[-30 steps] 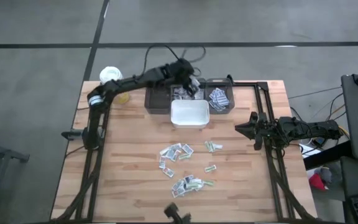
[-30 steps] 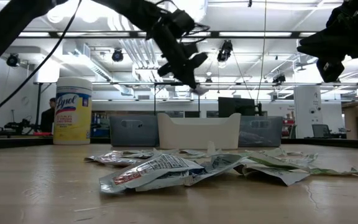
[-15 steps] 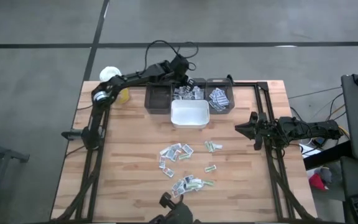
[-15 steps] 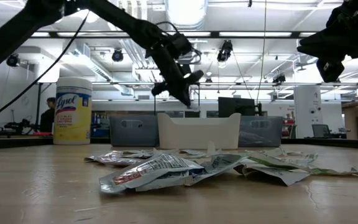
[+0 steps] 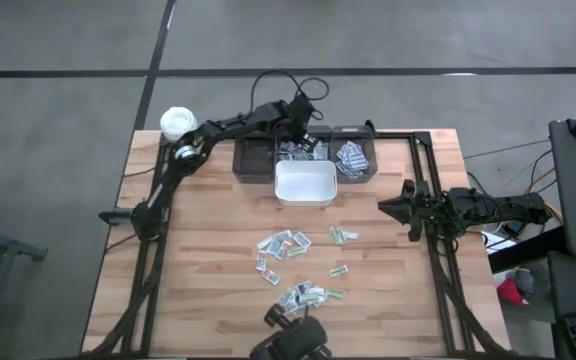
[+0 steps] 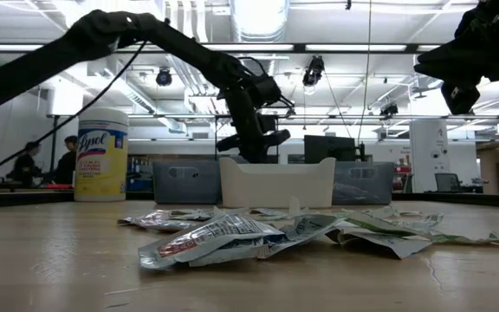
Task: Pick & Place First Aid Supplies
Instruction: Put the alcohol pad into the middle black bin
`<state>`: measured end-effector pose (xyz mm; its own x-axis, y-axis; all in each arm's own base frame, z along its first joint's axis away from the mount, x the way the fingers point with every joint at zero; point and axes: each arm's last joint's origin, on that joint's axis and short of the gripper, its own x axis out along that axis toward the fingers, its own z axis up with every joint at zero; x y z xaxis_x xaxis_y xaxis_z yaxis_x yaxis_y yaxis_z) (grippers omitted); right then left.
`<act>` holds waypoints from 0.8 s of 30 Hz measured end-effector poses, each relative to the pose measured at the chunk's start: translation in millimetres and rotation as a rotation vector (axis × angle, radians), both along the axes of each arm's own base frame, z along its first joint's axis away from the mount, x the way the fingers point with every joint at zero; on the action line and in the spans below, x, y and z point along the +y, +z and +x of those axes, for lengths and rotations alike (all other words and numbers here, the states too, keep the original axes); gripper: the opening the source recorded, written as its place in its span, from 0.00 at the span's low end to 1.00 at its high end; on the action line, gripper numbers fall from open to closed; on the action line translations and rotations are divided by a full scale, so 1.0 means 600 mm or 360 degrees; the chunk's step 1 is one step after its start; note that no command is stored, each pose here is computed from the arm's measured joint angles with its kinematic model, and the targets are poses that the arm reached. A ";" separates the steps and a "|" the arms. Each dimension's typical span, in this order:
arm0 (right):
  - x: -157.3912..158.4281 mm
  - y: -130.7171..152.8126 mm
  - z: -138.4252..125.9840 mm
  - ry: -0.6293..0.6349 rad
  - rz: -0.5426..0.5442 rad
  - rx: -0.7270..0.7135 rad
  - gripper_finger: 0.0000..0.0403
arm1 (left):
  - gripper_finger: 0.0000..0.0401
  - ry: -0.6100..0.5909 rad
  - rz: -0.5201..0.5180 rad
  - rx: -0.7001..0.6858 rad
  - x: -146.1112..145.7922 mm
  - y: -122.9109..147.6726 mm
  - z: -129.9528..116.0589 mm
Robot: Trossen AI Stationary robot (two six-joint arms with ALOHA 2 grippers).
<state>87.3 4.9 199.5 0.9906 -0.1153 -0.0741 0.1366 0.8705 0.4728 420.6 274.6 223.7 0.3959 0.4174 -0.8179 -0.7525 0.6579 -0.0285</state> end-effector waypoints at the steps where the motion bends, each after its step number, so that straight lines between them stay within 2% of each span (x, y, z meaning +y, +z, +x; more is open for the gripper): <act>1: 0.000 0.000 0.000 0.0000 0.0000 0.0000 0.16 | 0.00 -0.0012 -0.0004 0.0030 0.001 -0.002 0.003; 5: 0.000 0.000 0.000 -0.0001 0.0000 0.0000 0.16 | 0.00 -0.0028 -0.0006 0.0110 0.004 -0.005 0.008; 16: 0.000 0.000 0.000 0.0000 0.0000 0.0000 0.16 | 0.01 -0.0107 0.0009 0.0105 0.003 -0.002 0.012; 24: 0.000 0.000 0.000 -0.0001 0.0000 0.0000 0.16 | 0.17 -0.0175 -0.0012 0.0071 0.003 0.005 0.014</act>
